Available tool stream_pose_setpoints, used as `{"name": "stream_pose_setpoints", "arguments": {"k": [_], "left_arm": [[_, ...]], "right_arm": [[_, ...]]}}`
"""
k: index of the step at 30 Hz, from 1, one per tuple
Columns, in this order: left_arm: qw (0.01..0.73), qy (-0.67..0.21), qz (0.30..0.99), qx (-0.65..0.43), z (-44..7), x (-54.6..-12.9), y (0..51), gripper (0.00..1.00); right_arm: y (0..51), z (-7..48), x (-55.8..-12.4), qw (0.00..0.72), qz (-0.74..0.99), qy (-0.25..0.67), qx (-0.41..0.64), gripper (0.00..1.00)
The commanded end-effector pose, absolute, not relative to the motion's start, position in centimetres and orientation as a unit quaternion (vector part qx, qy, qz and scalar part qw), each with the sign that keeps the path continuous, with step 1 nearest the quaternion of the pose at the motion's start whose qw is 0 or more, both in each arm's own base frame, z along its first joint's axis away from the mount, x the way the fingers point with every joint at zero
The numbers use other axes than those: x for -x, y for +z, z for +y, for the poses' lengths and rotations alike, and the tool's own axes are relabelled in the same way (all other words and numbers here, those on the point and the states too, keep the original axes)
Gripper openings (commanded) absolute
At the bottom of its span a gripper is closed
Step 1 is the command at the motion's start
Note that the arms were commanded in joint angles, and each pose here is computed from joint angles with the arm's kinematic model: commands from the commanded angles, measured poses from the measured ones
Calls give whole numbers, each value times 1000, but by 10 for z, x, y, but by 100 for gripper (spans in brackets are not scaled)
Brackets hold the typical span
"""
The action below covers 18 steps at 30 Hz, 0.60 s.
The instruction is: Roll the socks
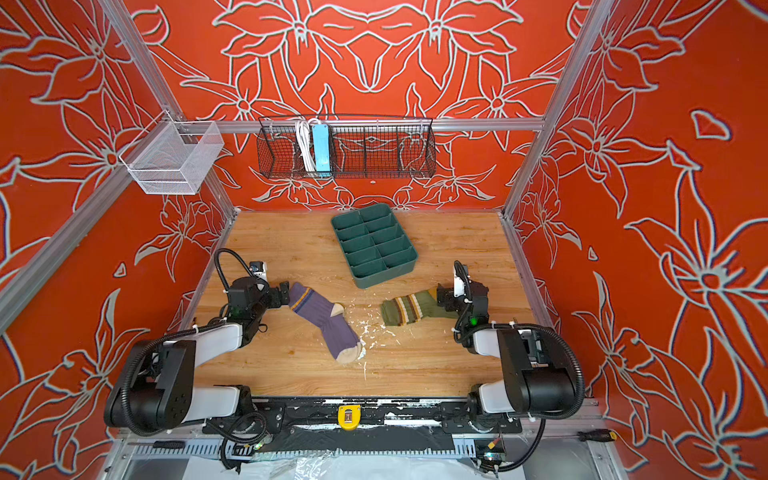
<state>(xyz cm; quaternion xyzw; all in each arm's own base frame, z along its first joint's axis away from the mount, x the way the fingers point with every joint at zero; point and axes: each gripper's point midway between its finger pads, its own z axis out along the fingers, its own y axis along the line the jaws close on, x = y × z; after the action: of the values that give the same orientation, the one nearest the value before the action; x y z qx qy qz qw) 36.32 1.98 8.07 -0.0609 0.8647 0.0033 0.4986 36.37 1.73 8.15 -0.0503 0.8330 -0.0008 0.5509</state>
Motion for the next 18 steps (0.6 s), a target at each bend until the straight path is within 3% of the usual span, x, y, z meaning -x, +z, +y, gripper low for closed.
{"name": "stream_pose_setpoints", "arguments": {"k": [1,18], "left_arm": [[501,3,863,63,20,-365,83,97],[503,3,862,63,20,-366,84,97]], "right_arm": [[94,14,-370,566,823,-5,42,98],[95,13,-369,567,823,-6,41,98]]}}
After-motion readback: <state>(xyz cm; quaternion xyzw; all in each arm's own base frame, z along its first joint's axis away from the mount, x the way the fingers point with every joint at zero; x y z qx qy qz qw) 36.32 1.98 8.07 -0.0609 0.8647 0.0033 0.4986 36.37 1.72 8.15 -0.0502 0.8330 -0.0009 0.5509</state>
